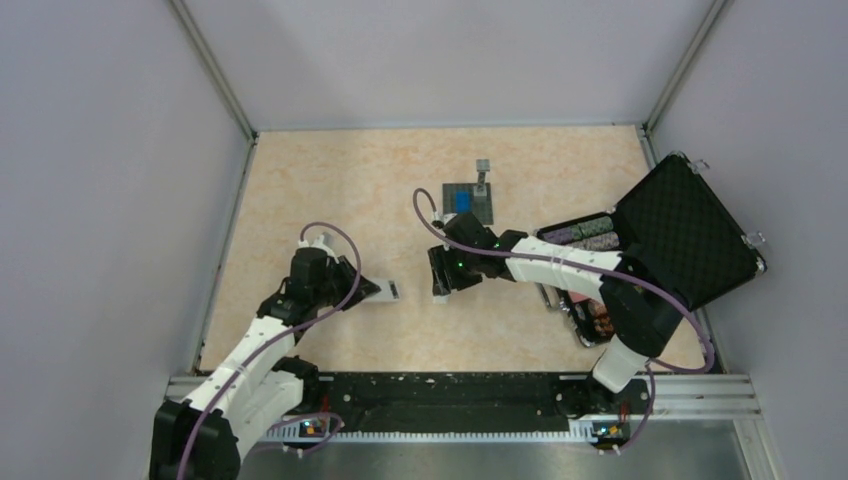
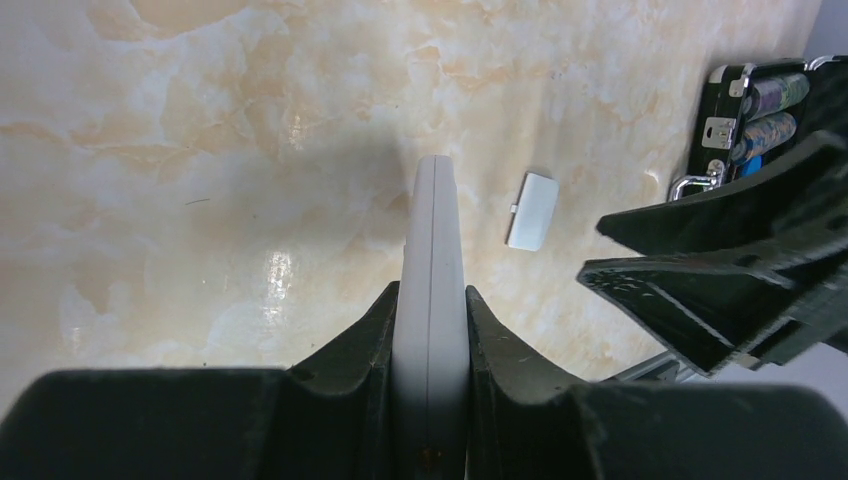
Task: Load the batteries into the remote control
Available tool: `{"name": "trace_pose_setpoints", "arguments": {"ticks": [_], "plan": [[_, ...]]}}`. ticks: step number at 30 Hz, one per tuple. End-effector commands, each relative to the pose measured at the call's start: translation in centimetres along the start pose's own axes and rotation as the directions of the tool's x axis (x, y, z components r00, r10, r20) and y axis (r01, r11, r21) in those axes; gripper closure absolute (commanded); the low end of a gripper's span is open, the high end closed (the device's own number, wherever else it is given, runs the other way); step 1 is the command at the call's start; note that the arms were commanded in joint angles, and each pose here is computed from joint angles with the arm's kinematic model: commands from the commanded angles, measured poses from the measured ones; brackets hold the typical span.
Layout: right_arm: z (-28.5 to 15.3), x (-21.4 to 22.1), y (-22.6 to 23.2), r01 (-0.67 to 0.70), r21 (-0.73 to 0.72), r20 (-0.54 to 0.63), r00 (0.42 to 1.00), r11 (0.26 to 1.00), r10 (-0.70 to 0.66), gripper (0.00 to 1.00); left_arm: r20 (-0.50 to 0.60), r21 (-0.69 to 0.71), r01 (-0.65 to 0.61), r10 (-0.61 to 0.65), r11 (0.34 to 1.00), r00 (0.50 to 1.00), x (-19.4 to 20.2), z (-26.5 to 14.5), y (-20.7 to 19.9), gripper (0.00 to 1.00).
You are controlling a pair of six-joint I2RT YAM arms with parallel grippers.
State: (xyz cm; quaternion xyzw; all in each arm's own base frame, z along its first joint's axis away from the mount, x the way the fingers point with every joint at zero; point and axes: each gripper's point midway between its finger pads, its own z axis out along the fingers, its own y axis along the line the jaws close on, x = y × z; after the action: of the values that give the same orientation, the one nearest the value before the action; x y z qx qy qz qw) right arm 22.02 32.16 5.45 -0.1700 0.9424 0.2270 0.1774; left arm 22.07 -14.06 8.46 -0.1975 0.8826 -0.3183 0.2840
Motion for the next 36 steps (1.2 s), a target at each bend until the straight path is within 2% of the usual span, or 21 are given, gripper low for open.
{"name": "trace_pose_setpoints", "arguments": {"ticks": [1,2,5,8,17,31,36], "plan": [[-2.4,-2.8,0.2,0.418,-0.011,0.119,0.902,0.908,-0.414,0.45,-0.002,0.058,-0.065,0.065,0.996,0.998,-0.4,-0.3,-1.2,1.0],[-2.3,-2.6,-0.1,0.499,-0.015,0.108,0.862,0.866,-0.495,0.44,-0.008,0.058,-0.072,0.072,0.996,0.997,-0.4,-0.4,-1.2,1.0],[-1.7,-1.2,-1.2,0.721,-0.057,0.065,0.693,0.69,-0.718,0.43,-0.008,0.054,-0.081,0.081,0.995,0.997,-0.9,-0.7,-1.2,1.0],[-0.7,-0.8,-2.4,0.806,-0.037,0.066,0.592,0.591,-0.803,0.42,-0.005,0.073,-0.071,0.071,0.995,0.997,-1.3,-0.9,-1.4,1.0],[1.4,-0.6,-1.6,0.857,-0.082,0.142,0.515,0.508,-0.845,0.4,-0.018,0.114,-0.039,0.041,0.993,0.999,-1.5,-0.9,-1.6,1.0],[3.4,0.6,-1.7,0.862,-0.148,0.119,0.502,0.485,-0.857,0.4,-0.029,0.137,-0.019,0.024,0.99,0.999,-2.1,-0.5,-1.4,1.0],[3.6,0.9,-2.1,0.874,-0.135,0.096,0.48,0.467,-0.872,0.47,-0.036,0.143,-0.016,0.021,0.99,0.999,-2.3,-0.4,-1.3,1.0]]}}
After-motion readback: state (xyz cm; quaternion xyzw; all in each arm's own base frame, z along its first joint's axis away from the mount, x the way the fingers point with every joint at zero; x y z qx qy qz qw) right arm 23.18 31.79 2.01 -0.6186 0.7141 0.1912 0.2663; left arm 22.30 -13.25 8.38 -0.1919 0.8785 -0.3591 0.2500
